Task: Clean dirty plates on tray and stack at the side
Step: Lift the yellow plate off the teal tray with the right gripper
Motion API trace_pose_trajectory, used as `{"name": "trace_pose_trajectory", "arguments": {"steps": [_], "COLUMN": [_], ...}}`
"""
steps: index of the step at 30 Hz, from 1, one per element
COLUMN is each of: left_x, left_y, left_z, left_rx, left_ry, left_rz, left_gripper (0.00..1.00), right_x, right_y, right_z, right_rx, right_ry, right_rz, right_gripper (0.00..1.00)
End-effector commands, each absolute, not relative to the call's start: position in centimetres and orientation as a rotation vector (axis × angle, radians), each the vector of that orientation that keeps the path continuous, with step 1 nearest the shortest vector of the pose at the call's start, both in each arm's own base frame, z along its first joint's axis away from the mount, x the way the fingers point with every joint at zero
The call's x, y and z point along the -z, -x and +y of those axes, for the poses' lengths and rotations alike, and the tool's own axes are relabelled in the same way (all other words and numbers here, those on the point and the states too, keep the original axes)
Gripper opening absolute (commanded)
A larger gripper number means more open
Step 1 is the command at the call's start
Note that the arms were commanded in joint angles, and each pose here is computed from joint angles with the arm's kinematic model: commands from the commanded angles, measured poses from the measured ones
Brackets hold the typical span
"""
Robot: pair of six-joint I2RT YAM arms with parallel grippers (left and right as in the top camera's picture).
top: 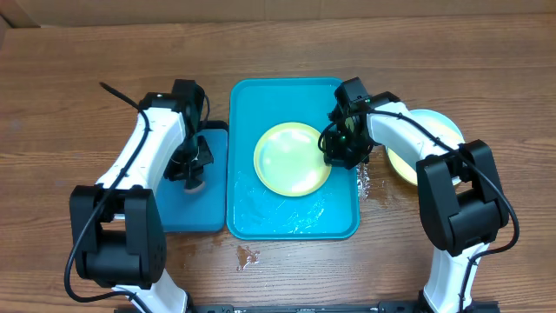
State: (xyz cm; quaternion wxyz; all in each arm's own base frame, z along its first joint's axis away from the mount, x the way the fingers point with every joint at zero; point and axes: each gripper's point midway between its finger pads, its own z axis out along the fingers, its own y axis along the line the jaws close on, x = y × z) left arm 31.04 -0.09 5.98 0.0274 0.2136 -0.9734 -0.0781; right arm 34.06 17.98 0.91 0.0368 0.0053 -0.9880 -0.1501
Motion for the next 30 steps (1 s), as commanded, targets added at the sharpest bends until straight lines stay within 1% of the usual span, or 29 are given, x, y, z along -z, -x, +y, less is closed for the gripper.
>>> {"name": "trace_pose_trajectory", "arguments": {"steps": [1, 3, 5, 8, 10, 14, 15, 17, 18, 22, 28, 30], "left_x": [-8.3, -10.1, -12.7, -17.1, -20.8, -28.0, -29.6, -32.8, -34.3, -38.3, -41.4, -42.2], "left_y": [-32.3, -32.8, -33.4, -33.9, -33.9, -32.9, -32.5, -31.5, -30.9, -28.4, -24.9, -24.0], "left_z": [-1.1, -1.0, -0.4, 0.8, 1.6, 2.7, 2.8, 2.9, 2.9, 3.0, 4.0, 4.4], "left_rx": [0.030, -0.025, -0.066, -0.097, -0.125, -0.183, -0.197, -0.232, -0.247, -0.263, -0.171, -0.141], "left_ry": [-0.636, -0.656, -0.696, -0.768, -0.827, -0.928, -0.946, -0.978, -0.990, -1.041, -1.179, -1.227], "left_rz": [-3.055, -3.080, -3.125, -3.203, -3.279, -3.441, -3.482, -3.575, -3.619, -3.749, -3.858, -3.883], "left_gripper": [0.32, 0.42, 0.50, 0.56, 0.66, 0.79, 0.83, 0.96, 1.00, 1.00, 1.00, 1.00], "right_x": [-3.4, -5.8, -8.6, -12.3, -14.3, -16.4, -16.7, -17.5, -17.9, -20.1, -22.6, -23.6], "right_y": [-35.8, -36.5, -37.3, -38.0, -38.1, -37.7, -37.5, -37.1, -36.9, -36.2, -33.9, -33.1], "right_z": [17.6, 18.3, 19.3, 21.4, 23.4, 28.4, 29.6, 32.0, 32.9, 35.6, 38.2, 38.6], "right_rx": [0.364, 0.332, 0.292, 0.237, 0.212, 0.192, 0.183, 0.141, 0.121, 0.007, -0.251, -0.348], "right_ry": [-0.072, -0.122, -0.197, -0.309, -0.403, -0.609, -0.654, -0.746, -0.778, -0.871, -1.249, -1.326], "right_rz": [-3.137, -3.202, -3.283, -3.393, -3.461, -3.577, -3.605, -3.676, -3.710, -3.855, -3.882, -3.894], "right_gripper": [0.04, 0.04, 0.04, 0.04, 0.04, 0.04, 0.04, 0.04, 0.04, 0.04, 0.04, 0.04]}}
